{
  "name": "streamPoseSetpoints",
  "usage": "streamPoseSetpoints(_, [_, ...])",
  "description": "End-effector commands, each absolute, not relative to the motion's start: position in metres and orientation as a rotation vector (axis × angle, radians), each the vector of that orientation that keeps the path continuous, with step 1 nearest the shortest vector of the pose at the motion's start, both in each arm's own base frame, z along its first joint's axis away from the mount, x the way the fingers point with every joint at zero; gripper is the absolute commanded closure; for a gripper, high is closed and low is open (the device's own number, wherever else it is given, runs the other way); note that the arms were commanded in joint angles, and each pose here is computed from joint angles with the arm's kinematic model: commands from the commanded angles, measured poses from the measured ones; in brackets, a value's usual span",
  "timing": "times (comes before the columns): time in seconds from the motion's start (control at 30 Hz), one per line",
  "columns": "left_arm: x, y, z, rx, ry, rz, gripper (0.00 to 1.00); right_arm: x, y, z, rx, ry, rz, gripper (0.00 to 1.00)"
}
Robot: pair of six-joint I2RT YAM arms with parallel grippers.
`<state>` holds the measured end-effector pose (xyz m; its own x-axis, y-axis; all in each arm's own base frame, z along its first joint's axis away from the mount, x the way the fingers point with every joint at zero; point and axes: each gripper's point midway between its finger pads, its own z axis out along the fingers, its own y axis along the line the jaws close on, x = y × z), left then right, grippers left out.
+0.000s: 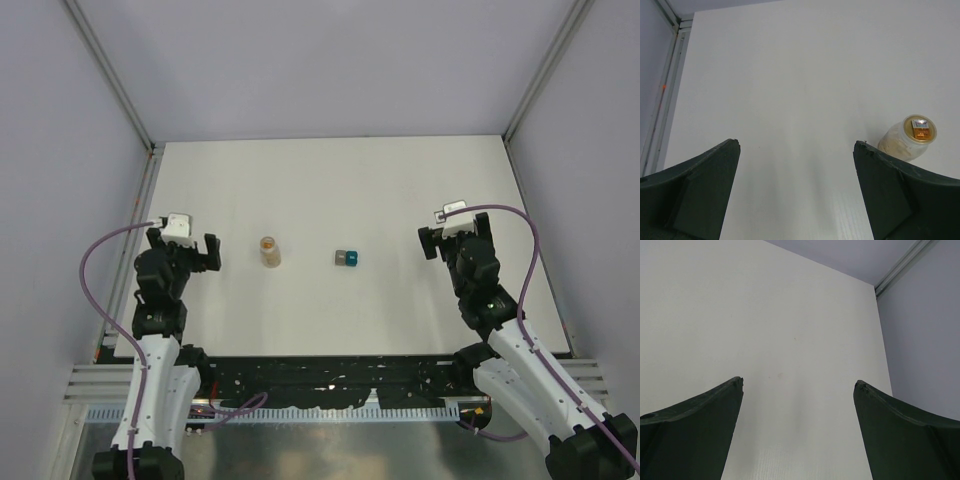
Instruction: Sort the pills into containers
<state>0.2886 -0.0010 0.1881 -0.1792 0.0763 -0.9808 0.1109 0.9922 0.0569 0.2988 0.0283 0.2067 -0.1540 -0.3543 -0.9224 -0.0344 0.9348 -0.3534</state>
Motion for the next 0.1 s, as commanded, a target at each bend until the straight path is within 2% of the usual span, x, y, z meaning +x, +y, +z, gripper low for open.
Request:
streamPoseSetpoints(0.0, [0.2910, -0.0011, 0.1996, 0.132, 1.705, -0.042, 0.01, 0.3027, 0.0278, 0.2191, -0.271, 1.670, -0.285, 0.05])
streamPoseSetpoints(0.07, [0.2906, -0.0003, 0.2004, 0.129, 1.704, -0.039, 0.00, 0.3018, 0.0275, 0.2212, -0.268, 1.662, -0.283, 0.05])
